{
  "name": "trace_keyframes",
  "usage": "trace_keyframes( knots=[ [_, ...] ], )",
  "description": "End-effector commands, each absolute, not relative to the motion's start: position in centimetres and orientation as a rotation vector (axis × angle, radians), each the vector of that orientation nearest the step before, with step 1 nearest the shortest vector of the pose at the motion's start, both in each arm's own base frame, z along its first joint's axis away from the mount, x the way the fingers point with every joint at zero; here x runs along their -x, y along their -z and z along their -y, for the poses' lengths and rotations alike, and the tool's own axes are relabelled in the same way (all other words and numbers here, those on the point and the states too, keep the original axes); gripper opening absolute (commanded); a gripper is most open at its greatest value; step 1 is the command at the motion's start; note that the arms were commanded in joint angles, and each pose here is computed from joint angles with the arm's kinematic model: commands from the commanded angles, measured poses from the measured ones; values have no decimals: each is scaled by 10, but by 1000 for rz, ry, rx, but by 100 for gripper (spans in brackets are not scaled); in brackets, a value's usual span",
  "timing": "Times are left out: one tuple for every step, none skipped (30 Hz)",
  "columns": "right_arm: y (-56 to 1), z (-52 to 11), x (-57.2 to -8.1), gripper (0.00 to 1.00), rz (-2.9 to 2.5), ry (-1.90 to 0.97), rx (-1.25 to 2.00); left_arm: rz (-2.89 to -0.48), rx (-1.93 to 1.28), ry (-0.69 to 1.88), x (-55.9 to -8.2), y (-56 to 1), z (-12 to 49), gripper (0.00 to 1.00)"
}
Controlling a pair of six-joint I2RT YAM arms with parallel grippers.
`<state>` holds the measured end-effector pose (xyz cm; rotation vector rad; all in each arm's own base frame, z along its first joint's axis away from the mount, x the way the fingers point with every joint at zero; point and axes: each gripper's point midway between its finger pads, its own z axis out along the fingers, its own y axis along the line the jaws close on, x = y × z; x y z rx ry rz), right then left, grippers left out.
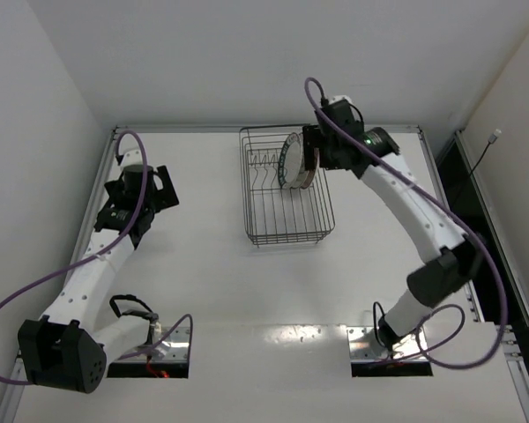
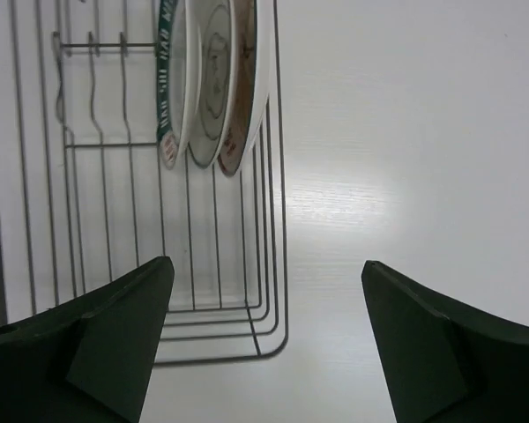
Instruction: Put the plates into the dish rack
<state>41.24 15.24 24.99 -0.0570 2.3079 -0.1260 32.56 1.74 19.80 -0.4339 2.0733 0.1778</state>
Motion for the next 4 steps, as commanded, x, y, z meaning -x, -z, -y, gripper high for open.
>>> trace_keyframes(
  knots=[
    [-250,-144,-366,85,-2359,62,134,-2041,443,-151,-329,-205,-17,99],
    [-247,-131,-353,85,-2340,57,111,-2050,442,-155,-330,-202,-17,99],
    [-244,-127,-347,85,-2326,48,106,-2053,438,-145,-330,-202,-15,99],
    [-240,-130,-340,85,-2319,0,119,-2062,437,-149,-329,-200,-15,99]
  ],
)
